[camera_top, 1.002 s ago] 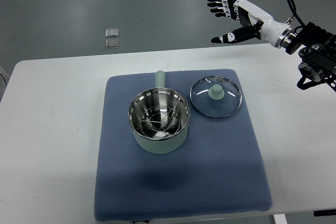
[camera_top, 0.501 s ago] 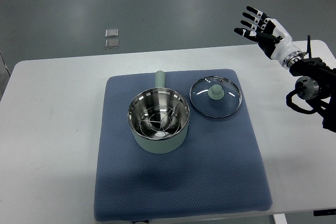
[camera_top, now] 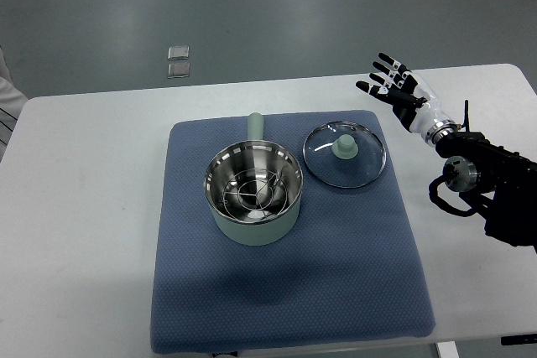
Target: Open lid and place right of pot
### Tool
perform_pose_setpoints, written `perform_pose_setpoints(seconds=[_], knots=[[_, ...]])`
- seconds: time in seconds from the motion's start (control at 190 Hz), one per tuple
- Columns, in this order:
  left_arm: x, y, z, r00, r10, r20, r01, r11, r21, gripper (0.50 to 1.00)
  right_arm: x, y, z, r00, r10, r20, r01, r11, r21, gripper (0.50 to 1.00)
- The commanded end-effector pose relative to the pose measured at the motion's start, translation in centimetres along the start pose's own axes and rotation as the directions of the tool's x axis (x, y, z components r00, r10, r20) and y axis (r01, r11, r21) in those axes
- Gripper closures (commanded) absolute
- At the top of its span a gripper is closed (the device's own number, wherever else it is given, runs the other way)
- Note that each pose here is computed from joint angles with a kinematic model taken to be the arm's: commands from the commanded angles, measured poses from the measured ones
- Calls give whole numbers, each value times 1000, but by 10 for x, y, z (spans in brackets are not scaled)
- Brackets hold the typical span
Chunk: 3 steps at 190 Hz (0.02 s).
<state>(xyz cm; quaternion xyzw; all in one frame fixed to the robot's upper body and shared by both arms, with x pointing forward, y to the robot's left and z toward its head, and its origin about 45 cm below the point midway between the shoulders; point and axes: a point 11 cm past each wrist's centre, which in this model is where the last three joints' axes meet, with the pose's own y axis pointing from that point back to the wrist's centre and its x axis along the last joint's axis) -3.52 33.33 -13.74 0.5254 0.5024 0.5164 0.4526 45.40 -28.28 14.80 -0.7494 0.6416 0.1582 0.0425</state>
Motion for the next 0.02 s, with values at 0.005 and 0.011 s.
perform_pose_setpoints(seconds=[0.005, 0.011], knots=[[0, 0, 0, 1000, 0, 0, 0, 1000, -1, 500, 3, 3, 4, 1000, 11, -1, -11, 1000, 9, 570], [0, 0, 0, 1000, 0, 0, 0, 1000, -1, 500, 3, 3, 4, 1000, 11, -1, -11, 1000, 9, 570]])
